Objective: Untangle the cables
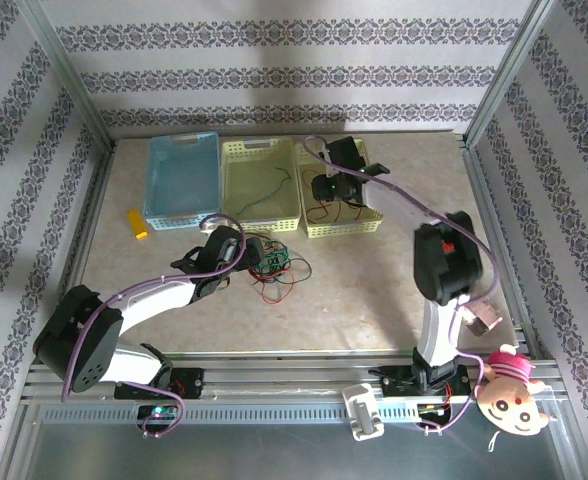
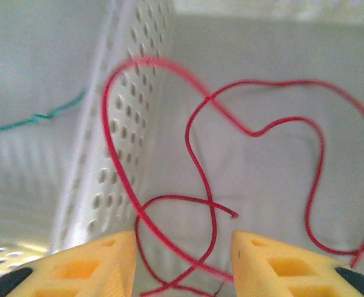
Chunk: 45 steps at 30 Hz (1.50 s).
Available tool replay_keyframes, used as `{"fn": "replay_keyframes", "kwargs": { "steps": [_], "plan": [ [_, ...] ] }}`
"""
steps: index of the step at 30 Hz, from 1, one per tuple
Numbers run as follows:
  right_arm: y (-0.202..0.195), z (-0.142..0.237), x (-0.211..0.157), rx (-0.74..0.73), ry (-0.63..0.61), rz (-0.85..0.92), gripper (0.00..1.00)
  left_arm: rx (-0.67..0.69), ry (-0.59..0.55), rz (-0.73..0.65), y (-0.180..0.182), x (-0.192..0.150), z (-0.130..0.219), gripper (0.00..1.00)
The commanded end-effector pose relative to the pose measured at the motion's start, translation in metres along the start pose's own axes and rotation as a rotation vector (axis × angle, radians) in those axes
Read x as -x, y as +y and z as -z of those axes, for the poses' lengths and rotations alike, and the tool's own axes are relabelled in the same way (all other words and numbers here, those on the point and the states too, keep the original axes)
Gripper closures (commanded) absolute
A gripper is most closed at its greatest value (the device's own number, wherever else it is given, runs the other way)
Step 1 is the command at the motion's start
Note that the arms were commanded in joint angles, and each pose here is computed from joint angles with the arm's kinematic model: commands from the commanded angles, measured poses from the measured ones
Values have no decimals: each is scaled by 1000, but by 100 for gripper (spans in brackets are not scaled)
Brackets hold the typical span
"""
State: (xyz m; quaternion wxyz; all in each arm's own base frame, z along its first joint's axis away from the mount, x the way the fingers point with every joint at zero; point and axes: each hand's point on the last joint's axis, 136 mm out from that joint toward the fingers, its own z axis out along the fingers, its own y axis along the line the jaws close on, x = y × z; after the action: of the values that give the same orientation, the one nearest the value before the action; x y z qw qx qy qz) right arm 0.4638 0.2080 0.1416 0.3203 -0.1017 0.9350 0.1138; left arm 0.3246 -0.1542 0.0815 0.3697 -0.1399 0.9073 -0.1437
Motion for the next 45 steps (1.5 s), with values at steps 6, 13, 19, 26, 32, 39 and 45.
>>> {"fn": "replay_keyframes", "kwargs": {
  "steps": [6,13,19,26,32,39,45],
  "plan": [
    [97,66,-89,206,29,297,56,5,-28,-6,-2,8,-3,1],
    [139,62,-188,398,239,430,56,39,-20,-2,5,5,-5,1],
    [136,29,-202,380,310,417,59,27,10,-15,2,-1,-8,1],
    [142,2,-198,396,313,347,78,-22,45,-25,-8,-7,-13,2],
    [139,28,-179,417,232,332,100,-60,105,-44,-18,-18,-23,3],
    [138,99,-135,460,33,339,100,-50,160,-56,-20,-30,-42,3],
    [128,173,-75,483,-225,308,100,-38,188,-55,-19,-39,-54,3]
  ]
}}
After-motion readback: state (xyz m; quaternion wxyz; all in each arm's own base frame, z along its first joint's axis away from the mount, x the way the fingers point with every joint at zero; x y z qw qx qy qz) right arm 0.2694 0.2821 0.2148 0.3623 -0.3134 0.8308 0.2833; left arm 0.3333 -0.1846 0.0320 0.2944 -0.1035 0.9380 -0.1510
